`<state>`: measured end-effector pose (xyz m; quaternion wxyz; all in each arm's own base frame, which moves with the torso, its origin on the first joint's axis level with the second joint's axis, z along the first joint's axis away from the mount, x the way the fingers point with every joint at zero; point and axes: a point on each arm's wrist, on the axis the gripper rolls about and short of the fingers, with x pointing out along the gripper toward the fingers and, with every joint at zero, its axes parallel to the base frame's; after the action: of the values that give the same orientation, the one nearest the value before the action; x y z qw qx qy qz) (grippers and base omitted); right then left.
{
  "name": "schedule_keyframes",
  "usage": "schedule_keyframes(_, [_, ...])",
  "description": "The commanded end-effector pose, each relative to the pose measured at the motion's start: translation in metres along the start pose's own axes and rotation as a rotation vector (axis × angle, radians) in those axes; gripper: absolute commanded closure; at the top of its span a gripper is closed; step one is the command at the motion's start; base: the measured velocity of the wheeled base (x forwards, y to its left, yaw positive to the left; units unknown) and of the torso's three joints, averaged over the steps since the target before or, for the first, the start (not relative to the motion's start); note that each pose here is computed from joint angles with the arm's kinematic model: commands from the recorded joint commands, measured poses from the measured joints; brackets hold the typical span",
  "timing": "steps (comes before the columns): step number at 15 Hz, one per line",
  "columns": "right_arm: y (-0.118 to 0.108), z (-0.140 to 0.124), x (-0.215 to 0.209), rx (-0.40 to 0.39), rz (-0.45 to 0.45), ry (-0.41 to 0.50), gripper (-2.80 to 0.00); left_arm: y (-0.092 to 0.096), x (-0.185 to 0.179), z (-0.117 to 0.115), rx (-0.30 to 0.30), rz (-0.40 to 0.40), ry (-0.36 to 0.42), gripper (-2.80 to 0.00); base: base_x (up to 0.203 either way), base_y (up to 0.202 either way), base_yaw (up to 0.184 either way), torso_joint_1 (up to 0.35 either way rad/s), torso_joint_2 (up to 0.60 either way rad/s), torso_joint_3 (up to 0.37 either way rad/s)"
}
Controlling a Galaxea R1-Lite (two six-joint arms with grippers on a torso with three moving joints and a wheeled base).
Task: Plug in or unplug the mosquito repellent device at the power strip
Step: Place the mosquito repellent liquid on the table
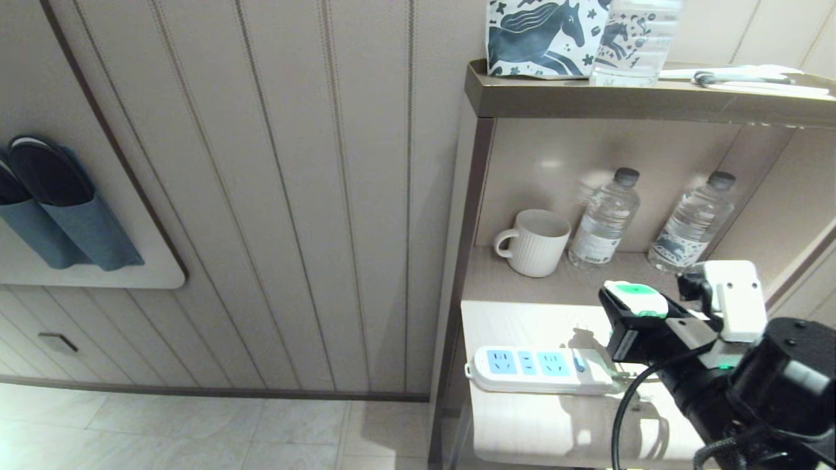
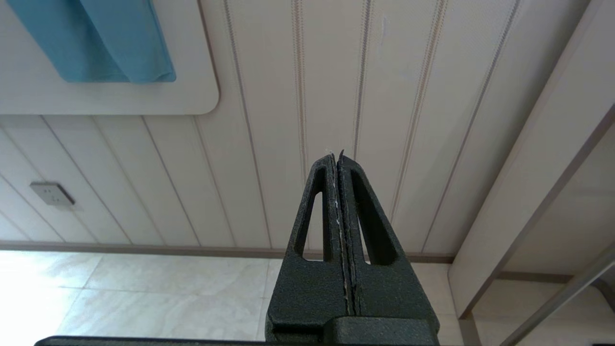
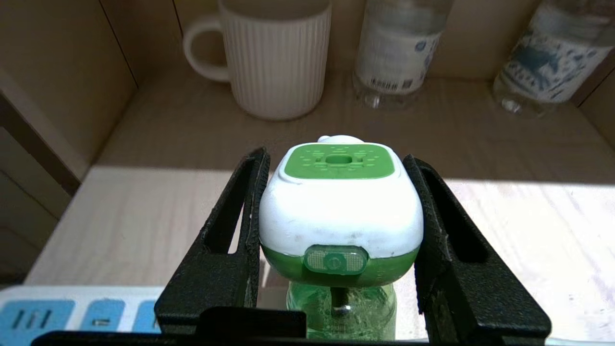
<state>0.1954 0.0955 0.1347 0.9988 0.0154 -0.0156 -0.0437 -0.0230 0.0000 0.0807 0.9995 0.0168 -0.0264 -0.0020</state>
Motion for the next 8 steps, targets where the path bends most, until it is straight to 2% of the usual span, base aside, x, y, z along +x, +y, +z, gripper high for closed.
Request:
schedule_keyframes(1, [0.005, -0.017, 0.007, -0.013, -0.004, 0.039, 0.00, 0.000, 0.000, 0.000, 0.000, 0.000, -0.001, 0.00, 0.000, 0.000, 0.000, 0.000, 0.00, 0.000])
schedule_keyframes(5, [0.018, -0.022, 0.008, -0.041, 0.047, 0.087, 0.00, 0.000, 0.000, 0.000, 0.000, 0.000, 0.001, 0.00, 0.000, 0.000, 0.000, 0.000, 0.00, 0.000])
schedule_keyframes(8, [0.043, -0.033, 0.025, -0.063, 0.068, 0.100, 0.00, 0.000, 0.000, 0.000, 0.000, 0.000, 0.000, 0.00, 0.000, 0.000, 0.000, 0.000, 0.00, 0.000])
